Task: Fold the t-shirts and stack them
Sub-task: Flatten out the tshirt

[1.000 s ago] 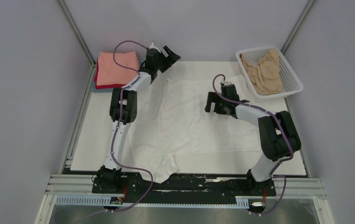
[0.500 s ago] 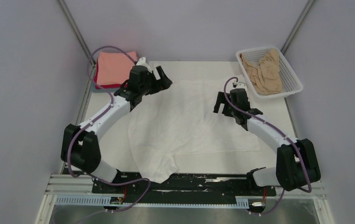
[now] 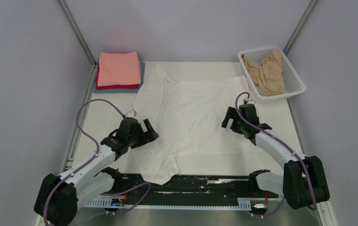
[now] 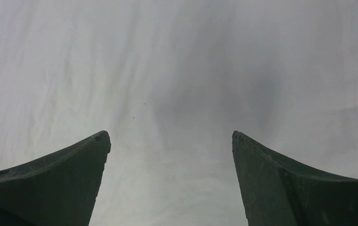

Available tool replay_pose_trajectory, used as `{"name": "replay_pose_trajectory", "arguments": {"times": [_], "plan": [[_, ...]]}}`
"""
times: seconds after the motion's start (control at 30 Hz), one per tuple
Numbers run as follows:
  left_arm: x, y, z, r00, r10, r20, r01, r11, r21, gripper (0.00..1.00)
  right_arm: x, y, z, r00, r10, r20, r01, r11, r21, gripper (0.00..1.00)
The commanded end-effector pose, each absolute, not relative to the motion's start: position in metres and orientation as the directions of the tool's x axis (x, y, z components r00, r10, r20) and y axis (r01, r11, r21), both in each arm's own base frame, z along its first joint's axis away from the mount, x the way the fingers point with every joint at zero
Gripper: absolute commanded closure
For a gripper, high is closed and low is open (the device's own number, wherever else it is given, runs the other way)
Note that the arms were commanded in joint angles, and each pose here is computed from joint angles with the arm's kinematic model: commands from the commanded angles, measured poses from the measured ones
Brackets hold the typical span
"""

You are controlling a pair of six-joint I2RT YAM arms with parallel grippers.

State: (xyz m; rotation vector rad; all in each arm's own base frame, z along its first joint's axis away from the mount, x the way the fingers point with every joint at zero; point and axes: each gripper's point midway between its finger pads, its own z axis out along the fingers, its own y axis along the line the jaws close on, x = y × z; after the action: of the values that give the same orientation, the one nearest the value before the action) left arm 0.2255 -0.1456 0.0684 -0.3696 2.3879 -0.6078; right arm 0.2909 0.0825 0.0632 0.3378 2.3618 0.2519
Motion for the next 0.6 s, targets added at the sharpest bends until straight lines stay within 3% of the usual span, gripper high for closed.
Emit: {"name": "replay_pose_trajectory", "arguments": {"times": [0.0,0.43,0.57], "plan": [[0.225,-0.133,0.046,-0.734,-0.464,-0.496,-0.213,0.851,-0.48,0.0,0.289,0.078,0.045,-0.728,0.378,-0.572,0.233,0.921,0.312,0.0],[0.274,-0.108,0.003,-0.763,-0.474,-0.439,-0.366,0.877,-0.31,0.0,0.305,0.056,0.02,-0.75,0.404,-0.523,0.326,0.915,0.239,0.0],[0.283,-0.11,0.012,-0.772,-0.457,-0.442,-0.351,0.886,-0.303,0.0,0.309,0.066,0.028,-0.759,0.394,-0.518,0.281,0.916,0.285,0.0]]}}
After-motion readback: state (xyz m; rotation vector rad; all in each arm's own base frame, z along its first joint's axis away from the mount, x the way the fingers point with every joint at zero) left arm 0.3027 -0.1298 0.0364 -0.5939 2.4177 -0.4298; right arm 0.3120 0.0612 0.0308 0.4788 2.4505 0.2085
